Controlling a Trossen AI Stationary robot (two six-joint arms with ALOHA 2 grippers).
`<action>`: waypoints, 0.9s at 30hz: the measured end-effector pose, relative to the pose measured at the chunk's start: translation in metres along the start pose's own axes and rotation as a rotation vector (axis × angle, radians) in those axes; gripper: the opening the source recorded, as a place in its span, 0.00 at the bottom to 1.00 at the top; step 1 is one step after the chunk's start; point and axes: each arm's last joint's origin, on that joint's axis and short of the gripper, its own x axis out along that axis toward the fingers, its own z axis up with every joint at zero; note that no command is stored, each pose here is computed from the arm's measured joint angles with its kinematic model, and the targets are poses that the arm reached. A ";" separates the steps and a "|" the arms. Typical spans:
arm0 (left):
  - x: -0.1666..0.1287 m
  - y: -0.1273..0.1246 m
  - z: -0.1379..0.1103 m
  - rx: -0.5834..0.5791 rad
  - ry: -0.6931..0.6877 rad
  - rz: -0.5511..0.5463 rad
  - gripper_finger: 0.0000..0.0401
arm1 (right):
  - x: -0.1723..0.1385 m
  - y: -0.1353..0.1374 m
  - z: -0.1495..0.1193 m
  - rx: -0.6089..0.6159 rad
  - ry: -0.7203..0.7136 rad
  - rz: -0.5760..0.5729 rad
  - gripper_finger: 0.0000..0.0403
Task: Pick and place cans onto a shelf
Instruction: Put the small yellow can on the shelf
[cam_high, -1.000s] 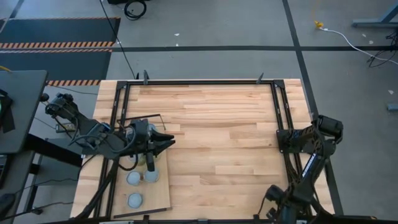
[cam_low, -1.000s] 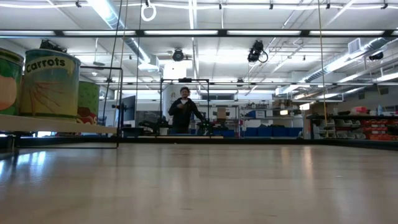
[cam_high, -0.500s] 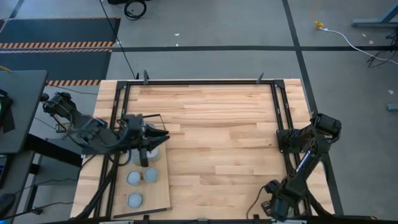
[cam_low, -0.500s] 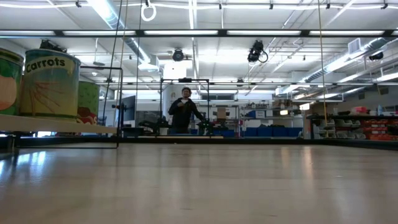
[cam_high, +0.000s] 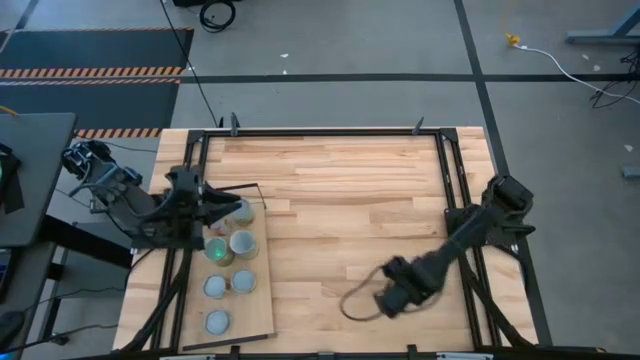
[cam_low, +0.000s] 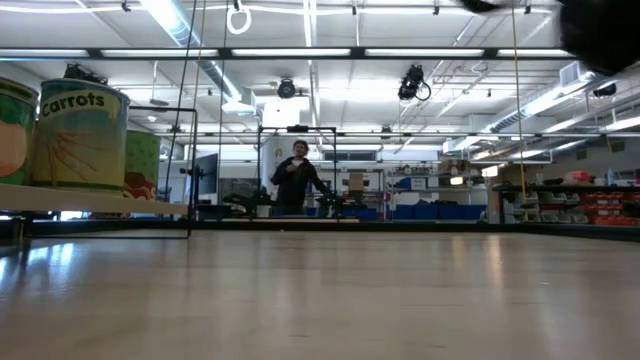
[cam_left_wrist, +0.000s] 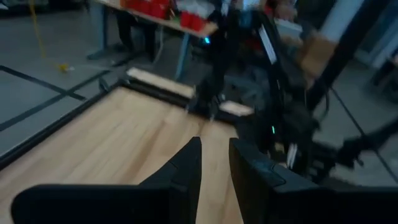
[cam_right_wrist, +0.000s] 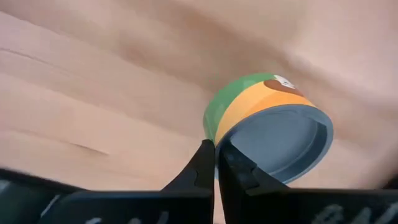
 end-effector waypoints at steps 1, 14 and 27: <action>0.000 0.000 -0.002 0.011 0.019 -0.010 0.22 | -0.009 0.006 0.009 -0.051 -0.031 0.021 0.02; 0.001 0.021 -0.008 -0.203 0.093 0.120 0.27 | -0.056 0.070 0.088 -1.060 -0.371 0.046 0.02; 0.023 0.050 -0.037 -0.588 0.302 0.419 0.45 | -0.044 0.134 0.092 -2.149 -0.401 -0.204 0.02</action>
